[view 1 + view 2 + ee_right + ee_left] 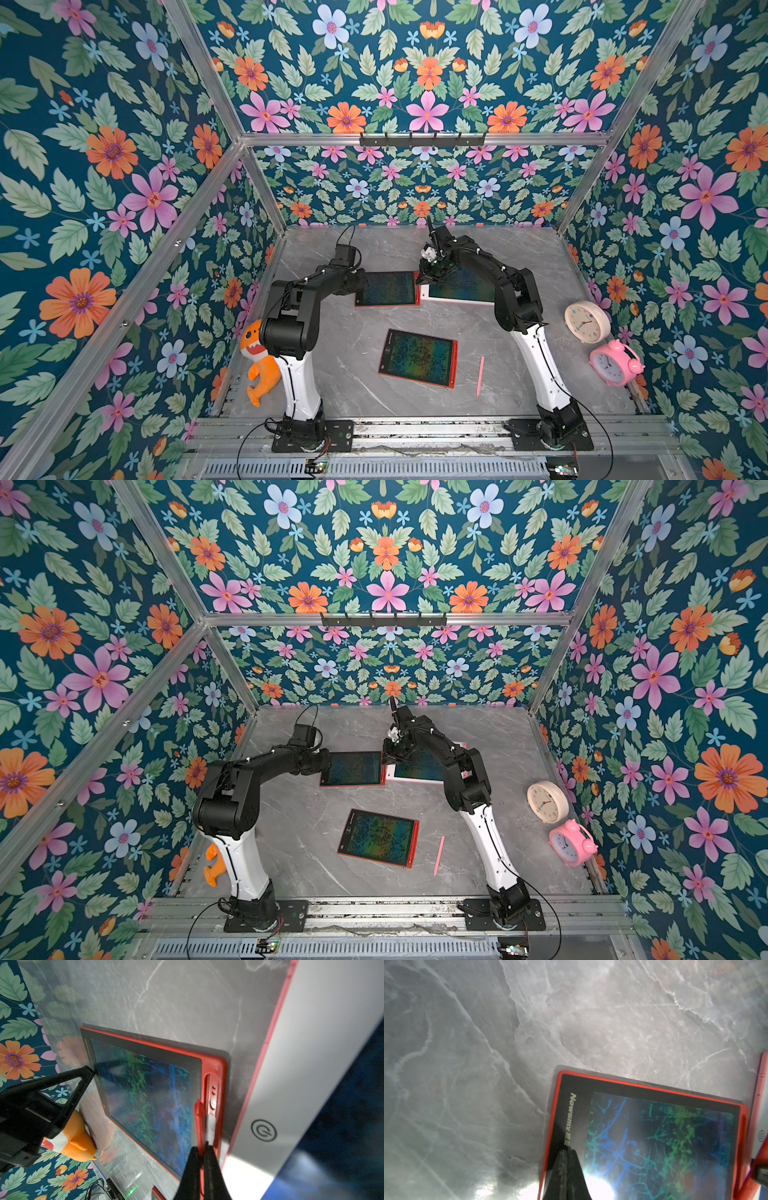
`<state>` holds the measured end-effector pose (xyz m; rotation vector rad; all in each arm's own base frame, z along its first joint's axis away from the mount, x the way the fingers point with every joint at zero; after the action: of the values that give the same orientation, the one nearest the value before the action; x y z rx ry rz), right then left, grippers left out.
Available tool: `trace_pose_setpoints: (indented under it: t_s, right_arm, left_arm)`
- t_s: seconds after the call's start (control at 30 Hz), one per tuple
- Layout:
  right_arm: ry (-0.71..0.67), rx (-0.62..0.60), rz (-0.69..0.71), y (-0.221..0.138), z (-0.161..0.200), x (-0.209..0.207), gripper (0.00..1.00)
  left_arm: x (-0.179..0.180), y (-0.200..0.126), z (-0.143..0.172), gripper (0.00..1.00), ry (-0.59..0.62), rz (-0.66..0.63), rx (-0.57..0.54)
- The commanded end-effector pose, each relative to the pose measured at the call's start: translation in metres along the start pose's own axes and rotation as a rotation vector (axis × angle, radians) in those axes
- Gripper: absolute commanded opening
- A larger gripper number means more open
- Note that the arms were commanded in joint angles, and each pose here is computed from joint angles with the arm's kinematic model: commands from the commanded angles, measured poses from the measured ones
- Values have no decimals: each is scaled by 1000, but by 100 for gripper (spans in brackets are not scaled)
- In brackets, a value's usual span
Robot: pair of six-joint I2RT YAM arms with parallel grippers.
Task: Place the stylus back onto the writing tablet
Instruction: Place the stylus on the writing tablet.
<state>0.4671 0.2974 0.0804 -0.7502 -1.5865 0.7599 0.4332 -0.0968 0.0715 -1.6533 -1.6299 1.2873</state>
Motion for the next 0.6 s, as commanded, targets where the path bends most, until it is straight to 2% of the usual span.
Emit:
trace_pose_setpoints:
  t_s: [0.0,0.2,0.57]
  right_arm:
    - [-3,24,13,3,4,-1,0]
    - [-11,33,31,4,6,-1,0]
    - [-24,15,50,-8,4,4,22]
  left_arm:
    - [12,5,22,0,-15,-55,102]
    - [12,5,23,0,-16,-52,104]
    - [11,5,22,0,-15,-49,105]
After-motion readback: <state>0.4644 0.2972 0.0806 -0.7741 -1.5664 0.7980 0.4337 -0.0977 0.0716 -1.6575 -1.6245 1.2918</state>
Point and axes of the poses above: each gripper's point midway between its finger pads, its own y axis out along the fingers, its own x axis along the line the jaws close on, z = x × y, the point moved 5 cm from there along -y, back along the fingers, and after that the axes turned 3 degrees about -y, right-handed, at the moved point
